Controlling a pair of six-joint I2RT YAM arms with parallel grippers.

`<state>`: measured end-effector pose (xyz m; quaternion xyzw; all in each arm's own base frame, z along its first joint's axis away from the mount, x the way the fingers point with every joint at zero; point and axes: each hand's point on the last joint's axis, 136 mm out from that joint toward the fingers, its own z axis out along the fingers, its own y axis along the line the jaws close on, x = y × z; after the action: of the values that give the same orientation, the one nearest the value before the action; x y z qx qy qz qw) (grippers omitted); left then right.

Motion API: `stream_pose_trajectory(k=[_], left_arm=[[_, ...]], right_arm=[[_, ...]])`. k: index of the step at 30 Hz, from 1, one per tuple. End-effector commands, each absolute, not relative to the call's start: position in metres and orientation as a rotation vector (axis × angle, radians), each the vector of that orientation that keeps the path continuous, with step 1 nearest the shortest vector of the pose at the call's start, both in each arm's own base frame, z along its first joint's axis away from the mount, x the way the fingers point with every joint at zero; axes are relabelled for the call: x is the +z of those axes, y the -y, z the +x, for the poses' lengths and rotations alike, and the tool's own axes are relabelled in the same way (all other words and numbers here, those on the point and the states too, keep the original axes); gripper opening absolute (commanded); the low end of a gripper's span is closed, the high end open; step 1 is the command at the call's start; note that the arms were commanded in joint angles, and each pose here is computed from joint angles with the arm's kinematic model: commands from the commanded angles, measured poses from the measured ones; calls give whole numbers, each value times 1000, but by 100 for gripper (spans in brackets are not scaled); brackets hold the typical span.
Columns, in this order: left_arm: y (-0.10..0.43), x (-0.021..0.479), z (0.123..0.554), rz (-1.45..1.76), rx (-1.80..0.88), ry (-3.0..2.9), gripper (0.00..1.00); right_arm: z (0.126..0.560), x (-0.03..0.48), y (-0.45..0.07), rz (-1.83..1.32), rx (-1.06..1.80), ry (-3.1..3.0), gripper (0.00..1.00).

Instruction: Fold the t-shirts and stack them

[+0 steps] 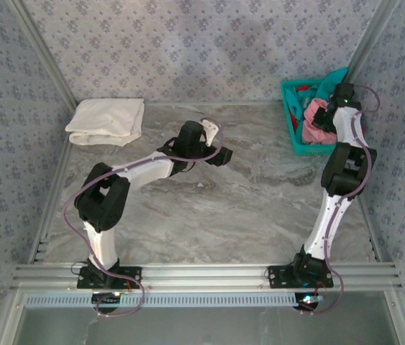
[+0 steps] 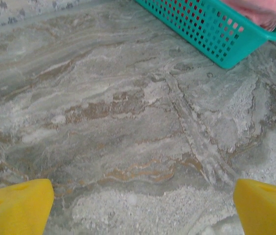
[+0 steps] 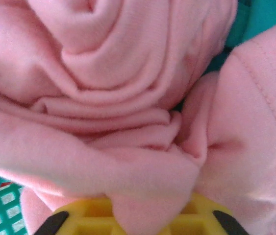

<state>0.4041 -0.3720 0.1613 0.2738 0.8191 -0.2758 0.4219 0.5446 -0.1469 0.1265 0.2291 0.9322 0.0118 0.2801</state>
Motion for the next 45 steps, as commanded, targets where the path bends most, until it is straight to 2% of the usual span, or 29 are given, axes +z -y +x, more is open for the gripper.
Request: stream_pose_trajectory(k=[1,3,6,12,17,21,25,31,33,35,37,38,40,41,45], left_arm=[[369,225,397,636,-758,-1909,95],[364,247,391,624,-773,-1855,95],[354,282,379,609,-791,-1762,95],[325,338,354,595,-801,-1628,96],[287,348,343,545,-766,-1601,96],[254,330,338,498,-711,-1625,96],[218,301,336,423,-654,-1689,94],[190,251,334,387,-604,-1787,86],[191,236,336,402,-596,-1806,84],[197,222,339,438,-607,-1840,67],[200,209,342,454,-606,-1872,56],[200,200,345,452,-600,-1893,53],[200,189,349,445,-588,-1933,55],[200,183,349,444,-587,-1954,59],[214,170,344,485,-640,-1982,64]], right_arm=[[536,206,140,579,-21,-2362,8],[529,236,140,576,-73,-2296,3],[516,280,127,544,-104,-2219,2],[481,369,70,382,-170,-2099,0],[440,436,-20,123,-129,-1983,0],[405,451,-118,-92,177,-1935,0],[379,434,-209,-267,516,-1888,0],[405,345,-241,-170,718,-2062,0],[418,306,-249,-139,728,-2156,13],[429,260,-250,-119,711,-2286,24],[439,226,-238,-51,668,-2367,32],[446,214,-231,-15,651,-2381,38],[453,196,-220,27,613,-2415,46],[454,191,-216,27,589,-2426,47],[447,175,-210,13,542,-2469,47]])
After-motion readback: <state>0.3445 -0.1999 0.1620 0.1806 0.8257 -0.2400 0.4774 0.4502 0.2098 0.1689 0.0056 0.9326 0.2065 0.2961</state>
